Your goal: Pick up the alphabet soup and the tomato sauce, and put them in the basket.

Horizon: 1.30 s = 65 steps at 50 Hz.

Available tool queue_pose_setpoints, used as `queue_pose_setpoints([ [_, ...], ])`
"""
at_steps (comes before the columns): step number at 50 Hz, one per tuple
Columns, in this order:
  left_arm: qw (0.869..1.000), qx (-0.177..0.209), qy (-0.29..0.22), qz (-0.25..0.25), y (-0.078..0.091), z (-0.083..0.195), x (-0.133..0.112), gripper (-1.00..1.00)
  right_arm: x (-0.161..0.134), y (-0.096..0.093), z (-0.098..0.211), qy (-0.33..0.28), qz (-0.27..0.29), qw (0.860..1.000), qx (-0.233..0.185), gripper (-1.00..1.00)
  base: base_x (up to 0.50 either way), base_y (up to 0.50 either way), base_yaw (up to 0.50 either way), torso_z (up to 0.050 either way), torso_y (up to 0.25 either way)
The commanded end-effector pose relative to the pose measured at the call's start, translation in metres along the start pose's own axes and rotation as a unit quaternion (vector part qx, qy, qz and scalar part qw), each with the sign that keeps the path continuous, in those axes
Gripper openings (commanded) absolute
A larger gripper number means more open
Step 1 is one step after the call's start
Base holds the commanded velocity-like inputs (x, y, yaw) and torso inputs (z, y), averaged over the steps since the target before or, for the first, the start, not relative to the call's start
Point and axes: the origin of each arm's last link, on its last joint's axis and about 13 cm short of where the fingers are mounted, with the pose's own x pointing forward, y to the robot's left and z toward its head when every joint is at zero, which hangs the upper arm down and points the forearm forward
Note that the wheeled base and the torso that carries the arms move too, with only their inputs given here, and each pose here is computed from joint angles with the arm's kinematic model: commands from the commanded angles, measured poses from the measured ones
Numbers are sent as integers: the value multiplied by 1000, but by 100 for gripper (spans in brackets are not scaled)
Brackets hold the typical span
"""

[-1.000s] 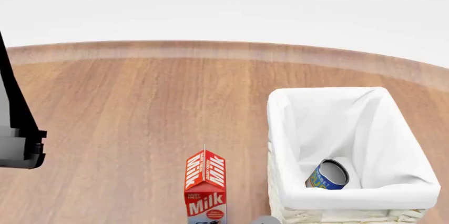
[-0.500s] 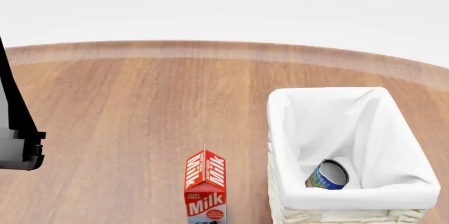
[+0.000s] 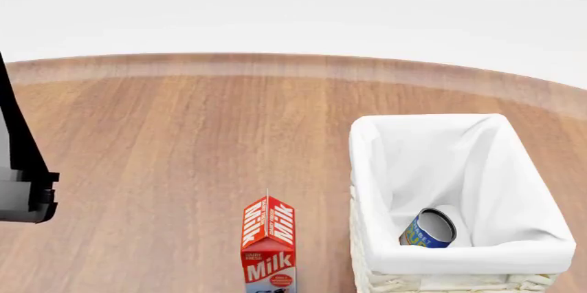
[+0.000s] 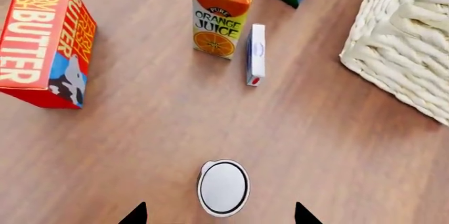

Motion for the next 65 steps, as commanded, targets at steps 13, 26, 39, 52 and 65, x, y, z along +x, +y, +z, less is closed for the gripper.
queue_pose_setpoints([
  [13, 1000, -1, 1, -1, -1, -1, 0, 100, 34, -7, -12, 23, -16, 999, 36, 100, 0, 0, 0, 0, 0],
  [26, 1000, -1, 1, 0, 0, -2, 0, 100, 47, -8, -19, 29, -8, 998, 60, 100, 0, 0, 0, 0, 0],
  [39, 1000, 0, 1, 1, 1, -1, -1, 100, 56, -5, -24, 30, 6, 997, 76, 100, 0, 0, 0, 0, 0],
  [52, 1000, -1, 1, 1, 0, -1, -1, 100, 69, -3, -33, 38, 13, 994, 99, 100, 0, 0, 0, 0, 0],
  [65, 1000, -2, 1, 1, 0, -1, -1, 100, 80, -1, -40, 49, 17, 992, 112, 100, 0, 0, 0, 0, 0],
])
